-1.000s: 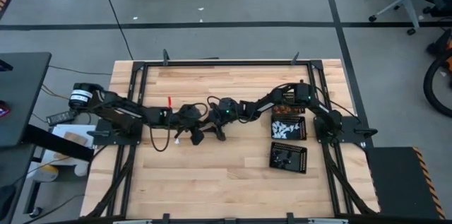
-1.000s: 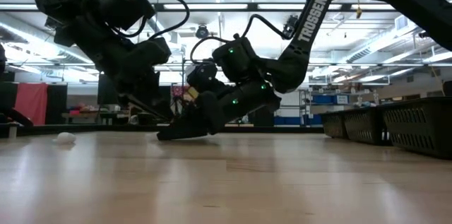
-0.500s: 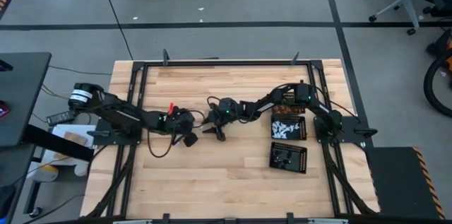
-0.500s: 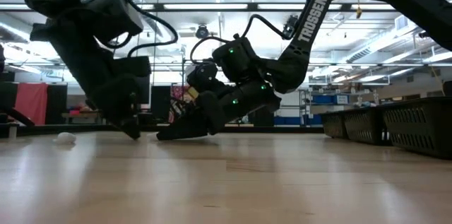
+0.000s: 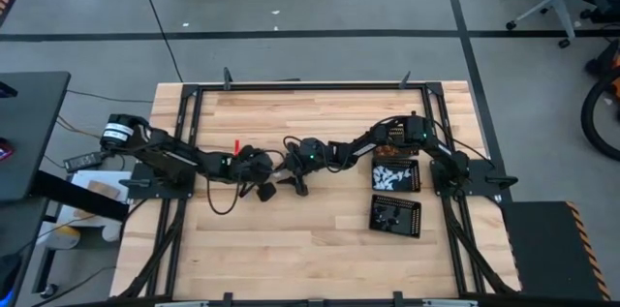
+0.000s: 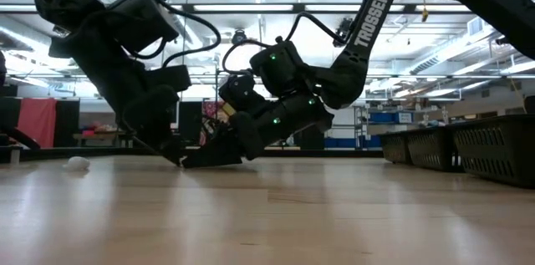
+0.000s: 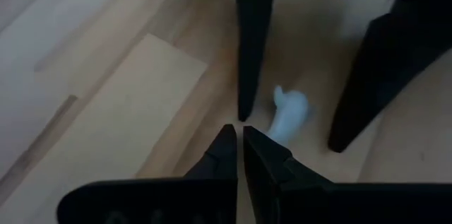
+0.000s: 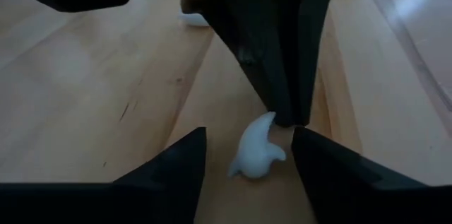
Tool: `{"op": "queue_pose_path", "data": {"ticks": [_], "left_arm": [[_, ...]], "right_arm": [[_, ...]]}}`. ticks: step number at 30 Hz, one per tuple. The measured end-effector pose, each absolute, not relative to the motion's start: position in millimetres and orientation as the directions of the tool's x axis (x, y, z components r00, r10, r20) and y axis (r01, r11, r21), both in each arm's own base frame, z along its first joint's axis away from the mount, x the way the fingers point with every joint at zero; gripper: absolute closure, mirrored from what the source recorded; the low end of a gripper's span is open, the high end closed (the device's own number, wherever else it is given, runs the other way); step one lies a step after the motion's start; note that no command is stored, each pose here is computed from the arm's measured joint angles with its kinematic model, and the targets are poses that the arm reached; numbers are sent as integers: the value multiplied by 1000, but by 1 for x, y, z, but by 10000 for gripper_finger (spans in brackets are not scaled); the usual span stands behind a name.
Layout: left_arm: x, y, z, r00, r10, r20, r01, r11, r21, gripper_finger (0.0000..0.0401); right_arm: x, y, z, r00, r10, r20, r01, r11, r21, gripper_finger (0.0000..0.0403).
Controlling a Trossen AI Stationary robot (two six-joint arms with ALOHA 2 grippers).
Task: Sort Halloween decoration
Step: Put the white ghost toy into the center black bin
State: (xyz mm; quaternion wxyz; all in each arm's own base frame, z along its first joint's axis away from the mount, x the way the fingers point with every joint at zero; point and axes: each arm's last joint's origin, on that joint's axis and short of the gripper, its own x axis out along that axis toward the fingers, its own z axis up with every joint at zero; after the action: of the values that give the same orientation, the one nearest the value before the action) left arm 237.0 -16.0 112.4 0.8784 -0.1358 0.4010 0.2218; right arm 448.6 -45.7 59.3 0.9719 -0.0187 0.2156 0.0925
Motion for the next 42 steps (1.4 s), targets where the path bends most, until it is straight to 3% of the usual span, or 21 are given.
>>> {"op": "queue_pose_path", "data": {"ticks": [21,33,42], "left_arm": [[214,-17,143,579,246,-777,-471,879,-72,390],[213,-24,144,585,231,-777,-455,887,-79,390],[214,-25,145,598,230,-768,-447,891,-81,390]], "right_arm": [[447,-46,66,878,149,-454,-178,984,-23,312],[440,-43,90,831,156,-534,-197,980,-20,330],[419,-37,126,712,183,-678,-209,977,45,331]]}}
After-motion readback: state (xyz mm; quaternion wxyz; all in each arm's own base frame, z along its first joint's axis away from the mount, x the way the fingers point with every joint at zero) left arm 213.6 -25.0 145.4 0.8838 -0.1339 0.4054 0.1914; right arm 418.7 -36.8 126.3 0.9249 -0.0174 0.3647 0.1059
